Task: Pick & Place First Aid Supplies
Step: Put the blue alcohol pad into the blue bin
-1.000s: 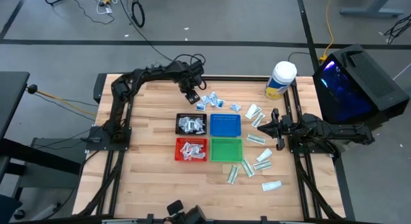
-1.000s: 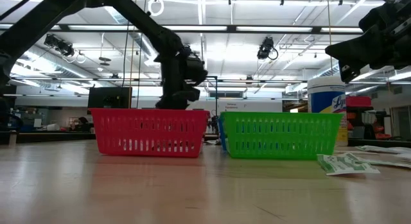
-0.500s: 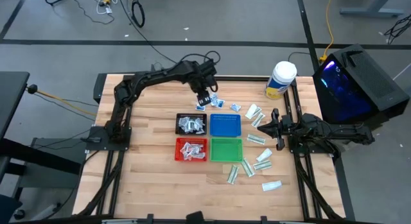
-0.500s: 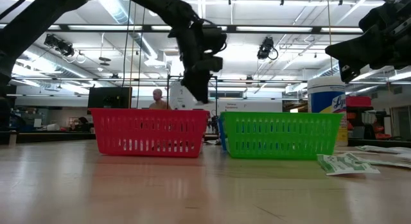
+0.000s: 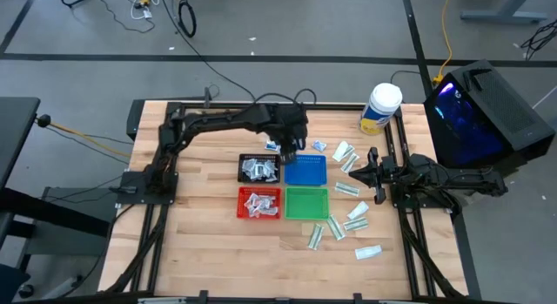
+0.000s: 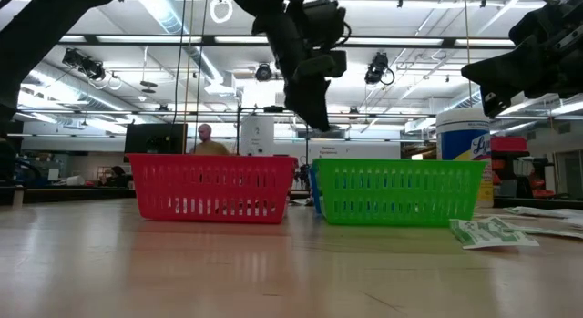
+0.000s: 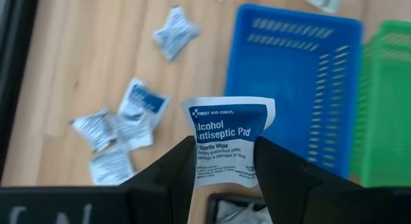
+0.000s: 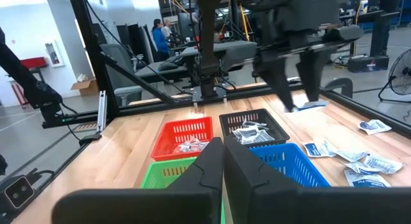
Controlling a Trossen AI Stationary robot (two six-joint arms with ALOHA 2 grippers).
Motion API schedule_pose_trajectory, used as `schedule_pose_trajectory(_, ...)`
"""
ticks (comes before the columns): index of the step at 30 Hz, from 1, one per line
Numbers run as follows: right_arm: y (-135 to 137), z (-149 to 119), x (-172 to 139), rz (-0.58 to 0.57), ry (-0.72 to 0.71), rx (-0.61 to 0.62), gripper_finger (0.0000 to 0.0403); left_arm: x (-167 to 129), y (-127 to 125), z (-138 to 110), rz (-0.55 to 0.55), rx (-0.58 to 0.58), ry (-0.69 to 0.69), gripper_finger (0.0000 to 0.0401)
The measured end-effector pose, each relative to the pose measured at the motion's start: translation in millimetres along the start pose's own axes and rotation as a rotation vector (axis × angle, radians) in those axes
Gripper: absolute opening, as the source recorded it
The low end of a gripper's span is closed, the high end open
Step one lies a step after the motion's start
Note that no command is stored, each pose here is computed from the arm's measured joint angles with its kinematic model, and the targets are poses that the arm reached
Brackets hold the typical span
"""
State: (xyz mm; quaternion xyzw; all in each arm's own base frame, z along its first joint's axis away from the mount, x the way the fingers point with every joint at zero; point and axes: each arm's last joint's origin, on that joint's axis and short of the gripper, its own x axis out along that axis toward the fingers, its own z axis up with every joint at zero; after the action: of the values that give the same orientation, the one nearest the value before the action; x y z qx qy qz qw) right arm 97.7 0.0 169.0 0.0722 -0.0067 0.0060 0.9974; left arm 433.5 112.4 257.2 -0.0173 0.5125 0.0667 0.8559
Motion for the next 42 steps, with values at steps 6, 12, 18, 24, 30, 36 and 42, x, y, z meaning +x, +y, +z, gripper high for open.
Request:
schedule_pose_trajectory(6, 0.0, -0.1, 0.0, 0.0, 0.0, 0.0, 0.0018, 0.2, -26.9, 5.0, -0.027, 0.051, -0.027, 0.0161)
schedule_pose_trajectory(12, 0.0, 0.0, 0.0, 0.0, 0.0, 0.0, 0.0018, -0.2, -43.9, 9.9, -0.042, 0.085, -0.069, 0.0161)
schedule_pose_trajectory(18, 0.0, -0.1, 0.0, 0.0, 0.0, 0.0, 0.0018, -0.3, -48.4, 11.2, -0.044, 0.094, -0.081, 0.0161)
schedule_pose_trajectory(24, 0.0, -0.1, 0.0, 0.0, 0.0, 0.0, 0.0018, -0.4, -48.8, 11.2, -0.059, 0.095, -0.082, 0.017)
schedule_pose_trajectory(30, 0.0, 0.0, 0.0, 0.0, 0.0, 0.0, 0.0018, -0.5, -48.2, 12.3, -0.069, 0.094, -0.094, 0.0232)
schedule_pose_trajectory(36, 0.0, -0.1, 0.0, 0.0, 0.0, 0.0, 0.0018, -0.4, -43.0, 12.0, -0.063, 0.101, -0.093, 0.0286)
schedule_pose_trajectory(42, 0.0, 0.0, 0.0, 0.0, 0.0, 0.0, 0.0018, -0.1, -23.3, 10.1, -0.043, 0.063, -0.084, 0.0295)
